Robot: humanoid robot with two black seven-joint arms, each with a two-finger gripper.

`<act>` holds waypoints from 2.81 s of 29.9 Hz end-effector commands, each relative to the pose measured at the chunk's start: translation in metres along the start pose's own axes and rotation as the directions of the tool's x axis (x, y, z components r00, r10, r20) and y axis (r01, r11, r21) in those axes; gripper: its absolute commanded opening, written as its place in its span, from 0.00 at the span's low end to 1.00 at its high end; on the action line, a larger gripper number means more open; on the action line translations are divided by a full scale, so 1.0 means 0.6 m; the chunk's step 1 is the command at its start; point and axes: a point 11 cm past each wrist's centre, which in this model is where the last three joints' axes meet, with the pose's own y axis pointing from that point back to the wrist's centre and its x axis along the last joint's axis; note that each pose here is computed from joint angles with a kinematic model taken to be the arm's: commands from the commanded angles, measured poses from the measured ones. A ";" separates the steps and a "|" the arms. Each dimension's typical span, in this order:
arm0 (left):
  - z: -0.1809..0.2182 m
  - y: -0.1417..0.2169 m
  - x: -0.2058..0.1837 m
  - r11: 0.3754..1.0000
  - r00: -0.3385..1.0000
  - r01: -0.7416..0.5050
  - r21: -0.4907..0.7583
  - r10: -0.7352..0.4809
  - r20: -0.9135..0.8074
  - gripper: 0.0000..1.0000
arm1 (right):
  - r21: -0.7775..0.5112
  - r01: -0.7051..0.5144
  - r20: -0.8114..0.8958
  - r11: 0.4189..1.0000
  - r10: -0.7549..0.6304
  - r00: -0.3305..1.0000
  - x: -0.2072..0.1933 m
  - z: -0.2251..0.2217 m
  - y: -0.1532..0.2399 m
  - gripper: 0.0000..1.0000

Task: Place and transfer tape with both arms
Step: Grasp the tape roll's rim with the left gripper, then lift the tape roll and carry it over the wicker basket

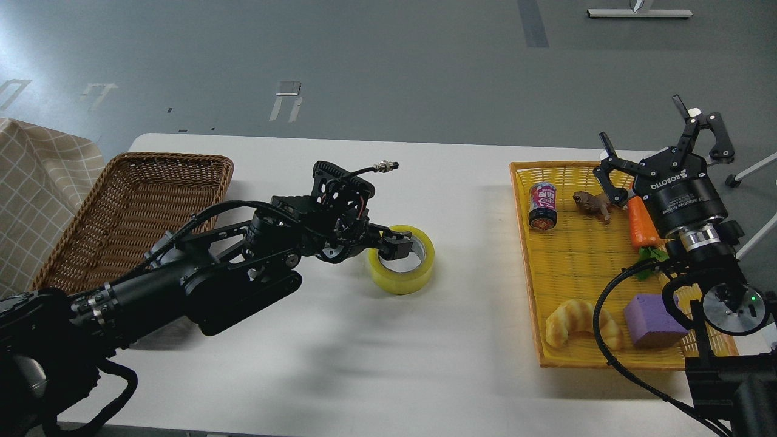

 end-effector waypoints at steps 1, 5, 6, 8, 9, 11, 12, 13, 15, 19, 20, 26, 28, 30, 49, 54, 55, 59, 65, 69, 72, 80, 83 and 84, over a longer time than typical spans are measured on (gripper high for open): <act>-0.004 -0.004 -0.008 1.000 1.000 0.012 0.008 -0.012 -0.005 0.90 | -0.001 -0.001 -0.001 1.000 0.001 1.000 0.000 0.000 0.000 1.00; -0.008 -0.007 -0.015 1.000 1.000 0.024 0.015 -0.024 -0.007 0.89 | -0.001 0.000 0.001 1.000 0.000 1.000 0.000 0.001 0.000 1.00; -0.009 -0.007 -0.017 0.999 1.000 0.026 0.018 -0.026 -0.005 0.89 | -0.001 -0.002 0.001 1.000 0.002 1.000 0.001 0.001 0.001 1.00; -0.011 -0.009 -0.021 0.999 0.999 0.033 0.021 -0.033 -0.007 0.89 | -0.001 0.000 0.001 1.000 0.000 1.000 0.000 0.001 0.000 1.00; -0.011 -0.009 -0.023 0.999 0.999 0.035 0.021 -0.035 -0.005 0.89 | -0.001 -0.002 0.001 1.000 0.002 1.000 0.001 0.001 0.001 1.00; -0.009 -0.011 -0.027 0.999 0.999 0.043 0.020 -0.043 -0.005 0.89 | -0.001 -0.002 0.001 1.000 0.002 1.000 0.001 0.001 0.001 1.00; -0.009 -0.011 -0.028 0.999 0.999 0.045 0.021 -0.045 -0.003 0.89 | -0.001 -0.002 0.001 1.000 0.002 1.000 0.001 0.001 0.001 1.00; -0.009 -0.012 -0.032 0.998 0.999 0.051 0.021 -0.051 0.000 0.89 | -0.002 -0.003 0.001 1.000 0.003 1.000 0.001 0.002 0.002 1.00; -0.012 -0.014 -0.038 0.998 0.998 0.061 0.028 -0.061 0.003 0.81 | -0.003 -0.004 0.002 1.000 0.004 1.000 0.002 0.002 0.003 1.00; -0.016 -0.016 -0.043 0.997 0.997 0.072 0.034 -0.072 0.004 0.72 | -0.003 -0.004 0.002 1.000 0.004 1.000 0.002 0.002 0.003 1.00; -0.017 -0.017 -0.043 0.997 0.997 0.072 0.034 -0.072 0.002 0.71 | -0.003 -0.004 0.002 1.000 0.004 1.000 0.002 0.002 0.003 1.00; -0.011 -0.025 -0.049 0.996 0.996 0.084 0.020 -0.084 -0.006 0.29 | -0.003 -0.006 0.003 1.000 0.006 1.000 0.003 0.004 0.004 1.00; -0.001 -0.026 -0.046 0.997 0.997 0.081 -0.010 -0.081 0.001 0.00 | -0.003 -0.007 0.005 1.000 0.007 1.000 0.003 0.005 0.004 1.00; 0.011 -0.026 -0.042 0.994 0.997 0.076 -0.072 -0.075 0.019 0.00 | -0.003 -0.007 0.005 1.000 0.007 1.000 0.003 0.005 0.004 1.00; -0.073 0.022 0.045 0.999 0.995 -0.019 0.033 0.016 0.097 0.00 | 0.000 -0.003 0.010 1.000 0.003 1.000 0.000 0.007 0.004 1.00; -0.130 0.053 0.052 0.995 0.995 -0.029 0.100 0.019 0.096 0.00 | 0.002 0.004 0.014 1.000 -0.004 1.000 -0.003 0.006 0.001 1.00; -0.144 0.065 0.058 0.993 0.995 -0.036 0.114 0.025 0.092 0.00 | 0.004 0.004 0.015 1.000 -0.004 1.000 -0.003 0.005 0.001 1.00; -0.184 0.101 0.082 0.986 0.995 -0.063 0.153 0.051 0.082 0.00 | 0.001 0.002 0.016 1.000 -0.002 1.000 -0.002 0.008 0.002 1.00; -0.267 0.169 0.104 0.964 0.995 -0.086 0.251 0.071 0.067 0.00 | 0.002 0.005 0.026 1.000 -0.005 1.000 -0.005 0.012 0.001 1.00; -0.322 0.213 0.095 0.941 0.996 -0.079 0.328 0.064 0.057 0.00 | 0.000 0.006 0.034 1.000 -0.006 0.999 -0.006 0.016 0.000 1.00; -0.351 0.239 0.083 0.930 0.998 -0.067 0.362 0.057 0.039 0.00 | -0.002 0.008 0.038 1.000 -0.008 0.999 -0.007 0.020 0.000 1.00; -0.407 0.285 0.041 0.902 1.000 -0.012 0.433 0.023 -0.020 0.00 | -0.007 0.016 0.045 1.000 -0.015 0.999 -0.012 0.026 -0.005 1.00; -0.425 0.294 -0.001 0.890 0.998 0.040 0.454 -0.017 -0.054 0.00 | -0.009 0.016 0.045 1.000 -0.016 0.999 -0.012 0.027 -0.005 1.00; -0.433 0.299 -0.020 0.884 0.997 0.062 0.463 -0.034 -0.068 0.00 | -0.011 0.017 0.045 1.000 -0.017 0.999 -0.013 0.028 -0.006 1.00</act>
